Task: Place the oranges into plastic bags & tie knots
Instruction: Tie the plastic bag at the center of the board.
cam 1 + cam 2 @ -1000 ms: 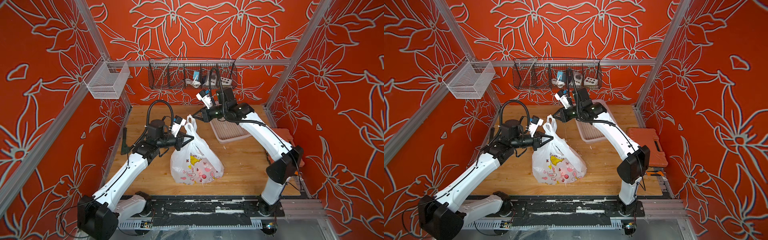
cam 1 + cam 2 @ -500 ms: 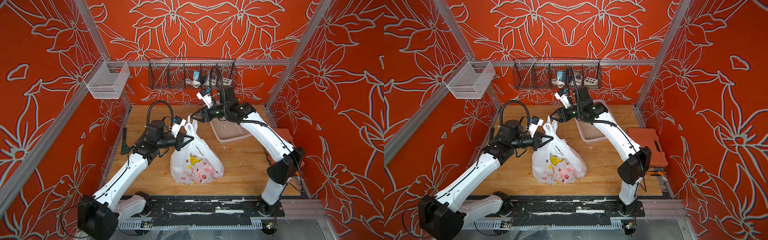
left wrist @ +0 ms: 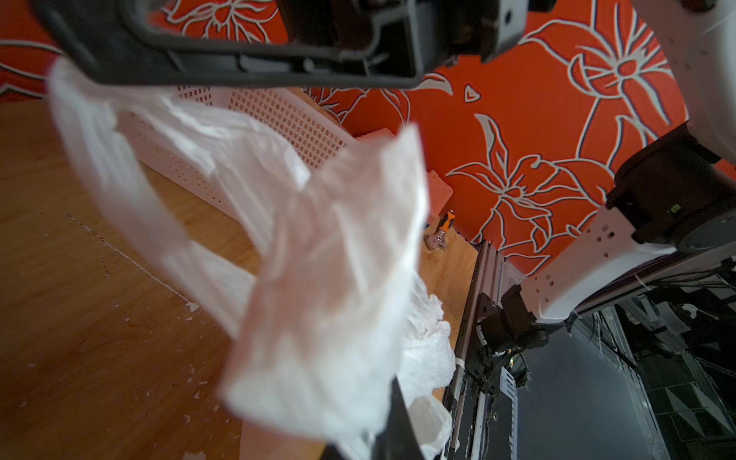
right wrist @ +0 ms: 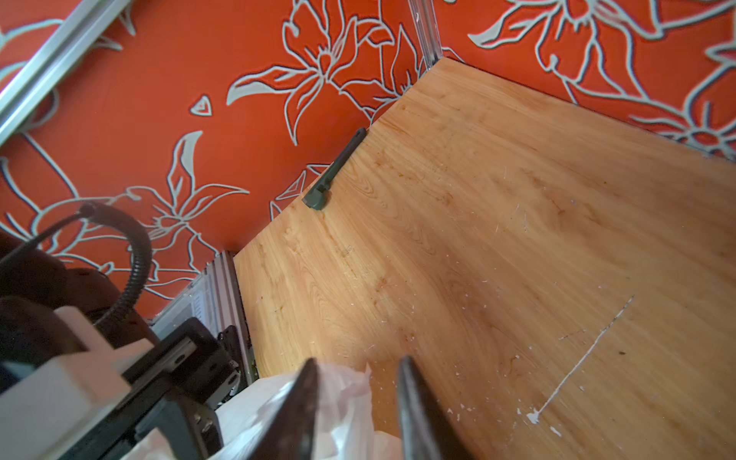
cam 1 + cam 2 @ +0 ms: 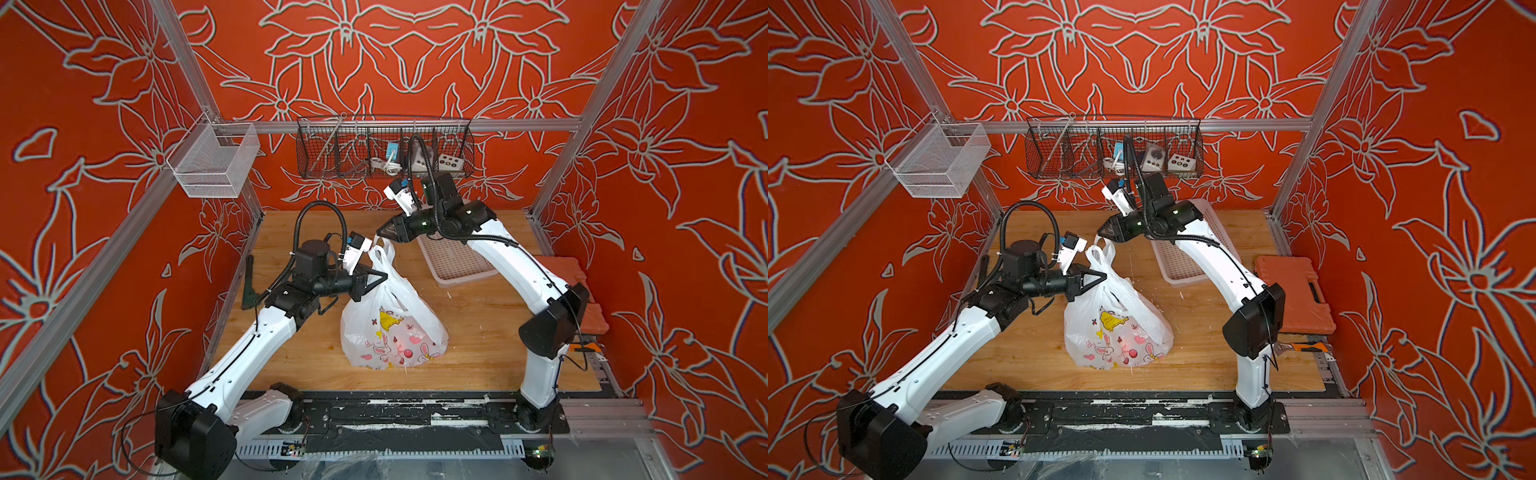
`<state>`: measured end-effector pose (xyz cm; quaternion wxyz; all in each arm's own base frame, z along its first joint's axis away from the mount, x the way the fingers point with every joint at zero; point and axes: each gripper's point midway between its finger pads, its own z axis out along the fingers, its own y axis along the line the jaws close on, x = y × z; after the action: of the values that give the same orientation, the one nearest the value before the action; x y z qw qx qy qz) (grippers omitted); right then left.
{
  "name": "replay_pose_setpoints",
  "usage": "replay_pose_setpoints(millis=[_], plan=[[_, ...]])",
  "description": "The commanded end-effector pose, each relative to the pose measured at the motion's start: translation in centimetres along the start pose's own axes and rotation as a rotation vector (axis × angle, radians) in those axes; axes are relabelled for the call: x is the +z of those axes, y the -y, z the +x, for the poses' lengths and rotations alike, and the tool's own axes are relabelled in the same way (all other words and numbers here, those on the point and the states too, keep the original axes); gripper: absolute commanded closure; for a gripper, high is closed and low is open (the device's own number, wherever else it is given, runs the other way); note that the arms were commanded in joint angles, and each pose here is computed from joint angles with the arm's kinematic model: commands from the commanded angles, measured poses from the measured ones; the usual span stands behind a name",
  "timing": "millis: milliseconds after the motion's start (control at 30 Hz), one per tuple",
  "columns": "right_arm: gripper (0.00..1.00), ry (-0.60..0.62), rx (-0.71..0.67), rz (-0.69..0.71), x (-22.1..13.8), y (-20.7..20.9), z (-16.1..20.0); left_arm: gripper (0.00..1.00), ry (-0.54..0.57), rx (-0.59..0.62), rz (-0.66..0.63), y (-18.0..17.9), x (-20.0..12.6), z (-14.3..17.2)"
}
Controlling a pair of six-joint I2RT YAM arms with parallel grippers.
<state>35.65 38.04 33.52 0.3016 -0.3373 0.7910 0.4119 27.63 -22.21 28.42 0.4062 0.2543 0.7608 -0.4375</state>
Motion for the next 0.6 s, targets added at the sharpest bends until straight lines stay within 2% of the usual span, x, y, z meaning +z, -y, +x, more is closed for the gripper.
replay_pose_setpoints(millis=[0, 100, 267, 433, 467, 500, 567], plan=[[0.84, 0.02, -0.032, 0.02, -1.3, -0.5, -1.2, 1.0, 0.034, 0.032, -0.012, -0.1, -0.2, -0.6], [1.0, 0.039, -0.057, 0.06, -2.7, -0.7, -1.5, 1.0, 0.059, 0.018, -0.041, -0.7, -0.1, -0.9], [1.0, 0.078, -0.088, 0.133, -5.1, -0.9, -2.0, 1.0, 0.083, 0.003, -0.024, -0.6, 0.0, -1.1], [1.0, 0.091, -0.091, 0.11, -5.7, -1.7, -1.8, 1.0, 0.092, 0.009, -0.009, -0.3, -0.1, -1.2], [0.88, 0.092, -0.095, 0.104, -5.7, -1.8, -1.7, 1.0, 0.094, 0.012, -0.002, -0.1, -0.1, -1.1], [0.69, 0.082, -0.094, 0.101, -5.5, -1.7, -1.5, 1.0, 0.095, 0.015, 0.002, 0.0, -0.2, -1.2], [0.47, 0.056, -0.088, 0.076, -4.9, -1.8, -1.1, 1.0, 0.096, 0.025, 0.004, 0.2, -0.3, -1.2]])
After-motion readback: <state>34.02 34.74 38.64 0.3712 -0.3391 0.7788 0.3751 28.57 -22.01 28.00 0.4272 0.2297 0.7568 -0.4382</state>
